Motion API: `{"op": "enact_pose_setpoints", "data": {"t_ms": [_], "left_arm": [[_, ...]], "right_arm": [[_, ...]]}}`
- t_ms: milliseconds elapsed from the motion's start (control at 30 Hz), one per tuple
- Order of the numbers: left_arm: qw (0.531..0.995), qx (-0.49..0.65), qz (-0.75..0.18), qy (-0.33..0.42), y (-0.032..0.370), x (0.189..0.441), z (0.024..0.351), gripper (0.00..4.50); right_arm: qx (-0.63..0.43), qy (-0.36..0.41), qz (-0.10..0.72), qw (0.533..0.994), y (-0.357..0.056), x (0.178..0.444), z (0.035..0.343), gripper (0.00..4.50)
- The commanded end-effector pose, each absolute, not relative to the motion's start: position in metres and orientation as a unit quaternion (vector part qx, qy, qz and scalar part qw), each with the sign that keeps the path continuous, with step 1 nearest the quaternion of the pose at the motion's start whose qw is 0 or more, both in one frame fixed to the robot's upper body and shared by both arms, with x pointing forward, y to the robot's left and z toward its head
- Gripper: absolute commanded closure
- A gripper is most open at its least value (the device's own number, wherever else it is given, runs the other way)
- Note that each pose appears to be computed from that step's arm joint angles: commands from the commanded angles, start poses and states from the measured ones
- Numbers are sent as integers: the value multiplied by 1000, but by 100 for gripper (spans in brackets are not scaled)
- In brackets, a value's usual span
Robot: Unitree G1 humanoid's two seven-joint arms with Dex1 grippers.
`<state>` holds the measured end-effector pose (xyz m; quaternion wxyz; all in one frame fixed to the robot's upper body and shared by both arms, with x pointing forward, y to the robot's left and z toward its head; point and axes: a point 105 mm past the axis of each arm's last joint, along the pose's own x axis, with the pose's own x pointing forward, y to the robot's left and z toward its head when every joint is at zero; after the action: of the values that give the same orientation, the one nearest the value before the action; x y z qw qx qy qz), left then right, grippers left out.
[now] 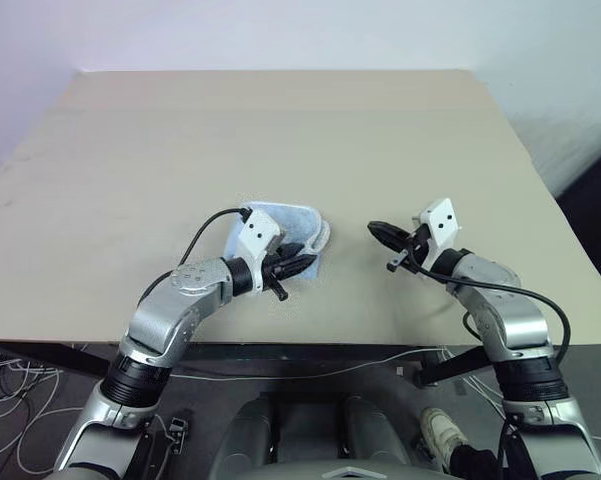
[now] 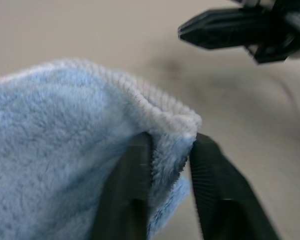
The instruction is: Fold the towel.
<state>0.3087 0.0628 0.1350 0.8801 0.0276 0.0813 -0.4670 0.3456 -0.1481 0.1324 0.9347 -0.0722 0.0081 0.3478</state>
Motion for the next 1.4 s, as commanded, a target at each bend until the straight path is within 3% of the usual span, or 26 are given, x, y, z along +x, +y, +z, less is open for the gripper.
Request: {"op": "enact_pose_setpoints", "data": {"t_ms": [33,133,267,367,633,667,867,1100,1300,1400], "left_arm": [[874,2,-483,52,69,298,154,189],[876,0,-479,54,79,295,156,92],[900,-17,-435,27,106,305,171,92],[928,-27,-372,-9,130,326,186,156],[933,37,-358,-6,132,348,171,429],[933,45,-357,1,132,350,166,446],[925,103,-360,64,132,348,116,446],[931,106,-338,86,140,349,96,446],[939,87,-328,54,141,353,106,446],[950,5,-312,-12,151,354,145,446]], "right_arm": [[-81,-24,350,933,-145,347,150,450],[-82,-27,351,932,-145,348,152,450],[-82,-40,360,929,-139,350,162,450],[-73,-52,382,920,-122,354,173,450],[-63,-70,465,881,-57,355,184,450],[-60,-64,468,879,-53,356,181,450],[-62,7,487,871,-34,358,133,450],[-63,65,483,871,-35,355,95,450],[-57,37,478,876,-40,352,103,450],[-38,1,465,884,-52,352,130,450]]}}
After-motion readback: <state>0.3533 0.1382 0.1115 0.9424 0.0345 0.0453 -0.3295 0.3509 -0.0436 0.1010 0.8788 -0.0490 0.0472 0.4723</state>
